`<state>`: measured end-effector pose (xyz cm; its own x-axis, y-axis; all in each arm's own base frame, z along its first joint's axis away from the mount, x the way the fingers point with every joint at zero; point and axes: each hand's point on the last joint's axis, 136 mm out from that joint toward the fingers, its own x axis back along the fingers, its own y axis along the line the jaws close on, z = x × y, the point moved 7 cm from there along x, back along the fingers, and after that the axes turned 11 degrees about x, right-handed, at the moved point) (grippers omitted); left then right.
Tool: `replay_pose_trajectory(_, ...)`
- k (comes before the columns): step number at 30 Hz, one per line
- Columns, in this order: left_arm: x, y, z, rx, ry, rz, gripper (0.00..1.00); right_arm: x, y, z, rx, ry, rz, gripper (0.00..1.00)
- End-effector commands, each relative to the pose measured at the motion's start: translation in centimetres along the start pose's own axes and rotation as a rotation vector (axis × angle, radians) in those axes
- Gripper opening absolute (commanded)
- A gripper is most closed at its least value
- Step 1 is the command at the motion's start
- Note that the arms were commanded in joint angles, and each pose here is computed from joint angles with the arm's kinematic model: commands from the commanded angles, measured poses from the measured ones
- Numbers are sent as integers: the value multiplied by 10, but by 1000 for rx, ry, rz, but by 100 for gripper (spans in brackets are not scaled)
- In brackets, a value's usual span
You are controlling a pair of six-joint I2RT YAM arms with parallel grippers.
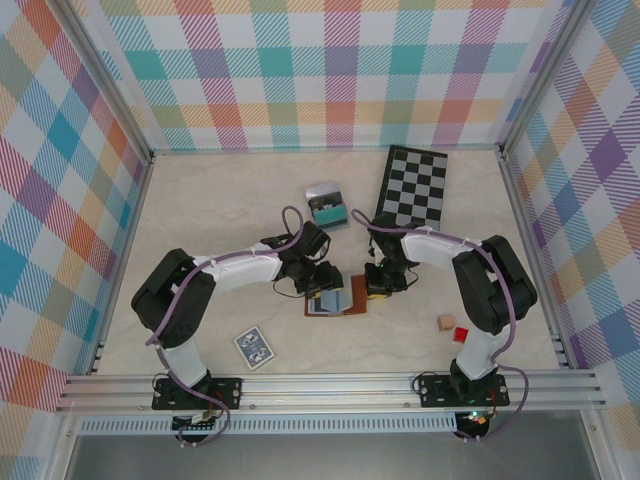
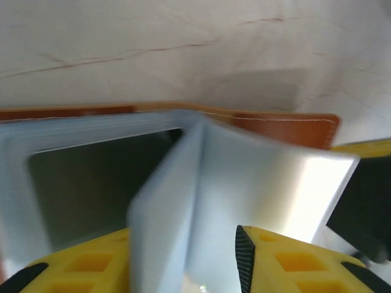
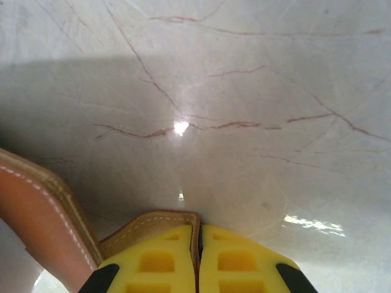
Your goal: Take the credit cards out of the card holder
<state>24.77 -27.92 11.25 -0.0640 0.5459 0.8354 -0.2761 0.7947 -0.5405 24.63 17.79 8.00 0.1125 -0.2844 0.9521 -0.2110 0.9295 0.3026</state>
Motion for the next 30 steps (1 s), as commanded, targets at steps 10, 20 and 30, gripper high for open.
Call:
replay_pose_trajectory(10, -6, -34, 7, -45, 87, 234, 46, -9, 4, -15, 30, -55, -49, 1)
replay_pose_trajectory(20, -13, -32, 4, -31, 50, 180, 42, 21, -2, -12, 10, -152, -26, 8)
replay_pose_trajectory(30, 19, -13, -7, 24, -108, 131, 40, 79, 10, -7, 93, -333, -19, 26)
